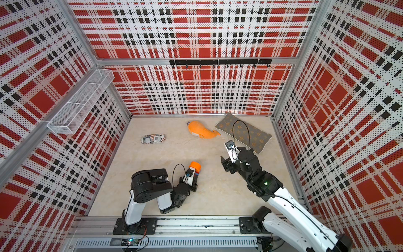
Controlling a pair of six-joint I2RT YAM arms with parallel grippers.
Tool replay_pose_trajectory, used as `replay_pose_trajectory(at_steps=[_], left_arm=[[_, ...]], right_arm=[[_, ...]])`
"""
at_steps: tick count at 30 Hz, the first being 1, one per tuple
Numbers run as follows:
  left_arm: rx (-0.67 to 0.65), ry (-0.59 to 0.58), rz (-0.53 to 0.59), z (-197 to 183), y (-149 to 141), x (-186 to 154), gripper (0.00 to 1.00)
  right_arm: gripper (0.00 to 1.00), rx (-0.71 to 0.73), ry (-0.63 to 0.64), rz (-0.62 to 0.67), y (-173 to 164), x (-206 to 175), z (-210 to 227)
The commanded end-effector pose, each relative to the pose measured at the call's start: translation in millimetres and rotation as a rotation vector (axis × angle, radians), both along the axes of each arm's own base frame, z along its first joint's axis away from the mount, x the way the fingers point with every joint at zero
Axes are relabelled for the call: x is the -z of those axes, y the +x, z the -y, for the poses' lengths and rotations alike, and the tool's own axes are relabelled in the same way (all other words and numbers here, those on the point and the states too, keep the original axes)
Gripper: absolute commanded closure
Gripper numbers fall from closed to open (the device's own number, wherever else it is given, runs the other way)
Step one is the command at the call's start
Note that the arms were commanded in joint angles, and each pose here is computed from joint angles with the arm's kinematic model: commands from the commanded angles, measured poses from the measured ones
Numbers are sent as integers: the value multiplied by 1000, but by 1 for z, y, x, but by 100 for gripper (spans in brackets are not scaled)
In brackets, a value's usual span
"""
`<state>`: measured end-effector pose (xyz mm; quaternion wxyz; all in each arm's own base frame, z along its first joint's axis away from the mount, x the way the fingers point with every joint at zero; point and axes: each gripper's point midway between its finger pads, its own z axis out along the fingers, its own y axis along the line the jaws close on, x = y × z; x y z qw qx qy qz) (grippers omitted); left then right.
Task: Assemble an ice cream with lego
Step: Adjust the lego brick at the center of the board.
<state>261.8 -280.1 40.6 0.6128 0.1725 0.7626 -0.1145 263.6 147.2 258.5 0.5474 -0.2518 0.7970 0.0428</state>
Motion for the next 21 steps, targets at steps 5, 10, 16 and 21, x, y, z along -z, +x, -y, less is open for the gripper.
replay_pose_trajectory(at_steps=[5,10,16,21], left_arm=[[-27,39,-105,14,-10,-21,69],[-58,42,-253,27,-21,-39,71],[-127,37,-462,39,-35,-68,70],[-133,16,-706,40,-47,-70,69]], right_arm=[[14,96,-17,22,0,-7,22],[10,271,102,-29,4,-3,47],[10,349,158,-98,22,2,74],[11,386,194,-188,39,17,91]])
